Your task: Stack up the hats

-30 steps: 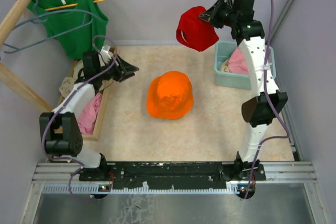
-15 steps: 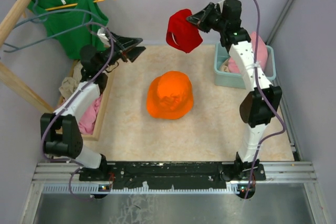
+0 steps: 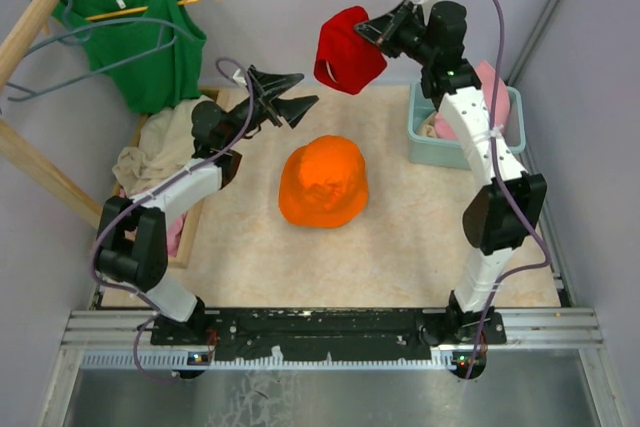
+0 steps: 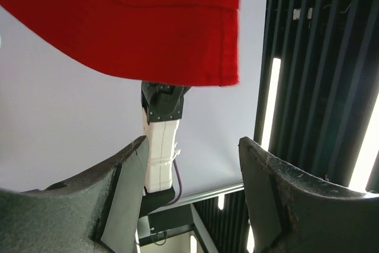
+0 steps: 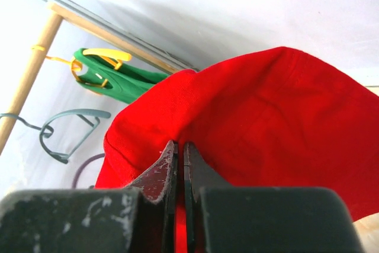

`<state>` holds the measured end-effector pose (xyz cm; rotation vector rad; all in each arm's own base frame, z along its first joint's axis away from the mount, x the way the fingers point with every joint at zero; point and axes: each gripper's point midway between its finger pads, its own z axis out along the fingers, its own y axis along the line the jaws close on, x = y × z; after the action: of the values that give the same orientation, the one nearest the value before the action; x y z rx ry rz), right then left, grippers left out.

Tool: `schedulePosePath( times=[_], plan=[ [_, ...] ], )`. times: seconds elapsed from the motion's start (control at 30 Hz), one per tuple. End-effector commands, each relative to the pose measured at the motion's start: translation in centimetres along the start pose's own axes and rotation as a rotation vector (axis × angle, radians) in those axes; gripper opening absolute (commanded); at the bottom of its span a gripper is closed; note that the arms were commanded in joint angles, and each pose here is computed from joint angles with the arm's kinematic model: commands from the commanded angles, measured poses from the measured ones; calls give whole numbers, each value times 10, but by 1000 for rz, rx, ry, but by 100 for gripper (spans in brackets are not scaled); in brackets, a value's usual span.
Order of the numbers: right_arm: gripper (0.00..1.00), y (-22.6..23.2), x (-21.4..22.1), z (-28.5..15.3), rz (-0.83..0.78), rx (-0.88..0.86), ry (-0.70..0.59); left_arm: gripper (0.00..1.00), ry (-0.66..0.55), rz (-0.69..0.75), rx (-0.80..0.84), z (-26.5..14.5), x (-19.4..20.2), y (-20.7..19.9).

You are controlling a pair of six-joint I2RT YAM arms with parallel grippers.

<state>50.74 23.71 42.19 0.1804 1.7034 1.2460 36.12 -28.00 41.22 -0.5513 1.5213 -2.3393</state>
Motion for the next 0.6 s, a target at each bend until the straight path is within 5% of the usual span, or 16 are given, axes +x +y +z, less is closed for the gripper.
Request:
schedulePosePath(
  times=[0.0, 0.57],
  plan=[
    [0, 59, -27, -23, -90, -137, -104, 69, -7, -17, 61, 5, -2, -13],
    [0, 54, -6, -30, -172, -150, -92, 70, 26, -35, 99, 22, 8, -21]
  ],
)
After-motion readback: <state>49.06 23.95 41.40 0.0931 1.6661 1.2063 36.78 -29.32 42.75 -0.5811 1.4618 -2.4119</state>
